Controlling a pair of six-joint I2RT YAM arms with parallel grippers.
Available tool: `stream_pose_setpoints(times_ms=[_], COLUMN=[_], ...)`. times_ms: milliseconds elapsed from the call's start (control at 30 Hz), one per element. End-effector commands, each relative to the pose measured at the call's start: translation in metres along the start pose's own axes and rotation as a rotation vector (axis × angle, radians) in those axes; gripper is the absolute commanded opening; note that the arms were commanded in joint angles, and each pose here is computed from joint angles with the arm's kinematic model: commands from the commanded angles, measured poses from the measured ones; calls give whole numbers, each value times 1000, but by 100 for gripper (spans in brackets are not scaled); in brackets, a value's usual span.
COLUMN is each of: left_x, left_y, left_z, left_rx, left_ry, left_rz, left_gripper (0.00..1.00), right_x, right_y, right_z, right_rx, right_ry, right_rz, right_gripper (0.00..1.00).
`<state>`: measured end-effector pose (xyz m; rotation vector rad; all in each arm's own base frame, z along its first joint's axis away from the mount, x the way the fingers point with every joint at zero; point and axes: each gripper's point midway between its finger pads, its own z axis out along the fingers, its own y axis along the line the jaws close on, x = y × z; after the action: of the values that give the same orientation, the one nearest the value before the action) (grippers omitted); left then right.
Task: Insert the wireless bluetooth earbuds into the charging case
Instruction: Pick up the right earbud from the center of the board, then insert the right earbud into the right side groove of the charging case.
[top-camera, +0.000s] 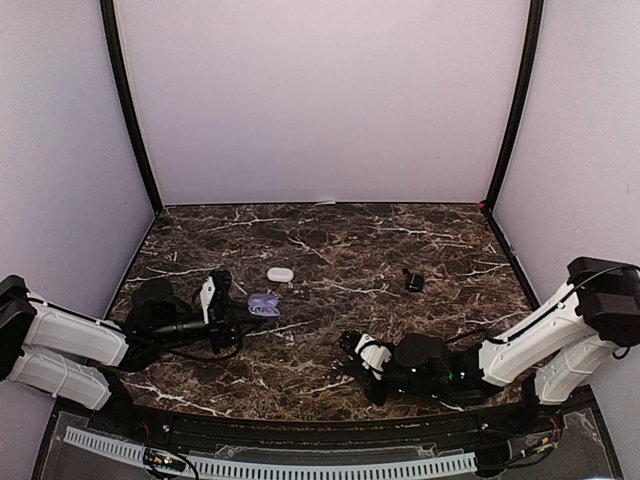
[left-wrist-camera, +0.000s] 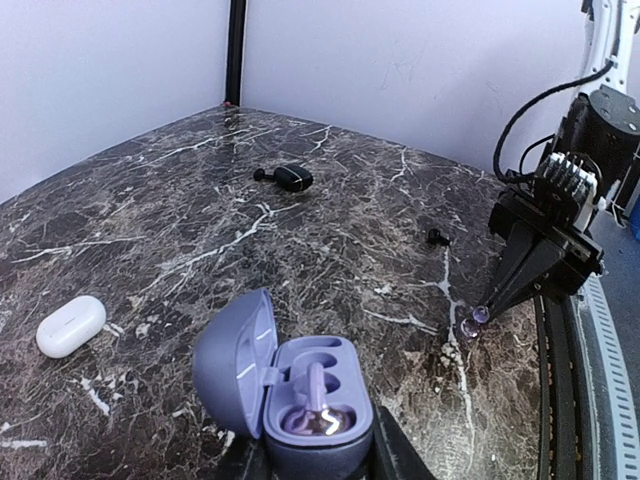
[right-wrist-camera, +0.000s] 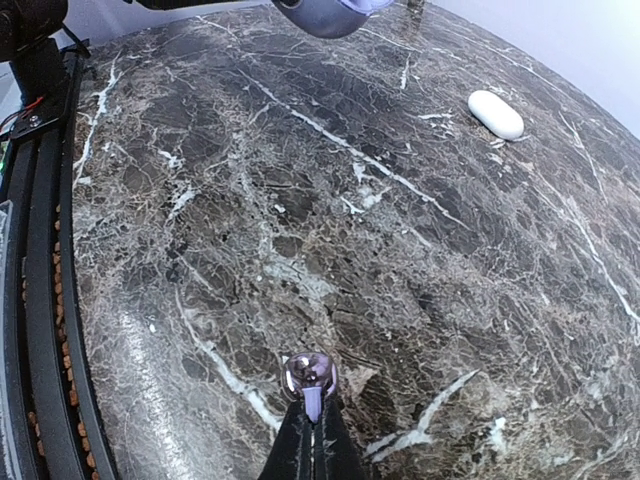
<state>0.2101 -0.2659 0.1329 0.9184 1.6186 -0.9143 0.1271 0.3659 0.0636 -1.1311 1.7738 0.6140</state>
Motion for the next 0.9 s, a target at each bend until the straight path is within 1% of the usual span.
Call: stream_pose_setpoints(times_ms=[0, 233, 267, 400, 567, 867], left_x=[-7, -2, -1, 6, 13, 16], left_y=[-16, -32, -35, -47, -57, -60], left_z=[-3, 4, 5, 14, 20, 23], left_rx=[90, 199, 214, 265, 295, 306], left_ry=[-41, -19, -14, 25, 57, 73], left_rz=[57, 55, 57, 75, 110, 118], left_gripper=[5, 4, 4, 4, 4, 4], right_x=[-12, -46, -55, -69, -90, -97], right_y=[5, 1, 0, 3, 10, 14], right_z=[-10, -32, -34, -38, -42, -42], right_rx=[-95, -135, -137, -160, -196, -222], right_ry=[65, 98, 93, 124, 112, 130], right_rz=[-60, -125, -137, -167, -171, -184], right_gripper=[0, 0, 0, 0, 0, 0])
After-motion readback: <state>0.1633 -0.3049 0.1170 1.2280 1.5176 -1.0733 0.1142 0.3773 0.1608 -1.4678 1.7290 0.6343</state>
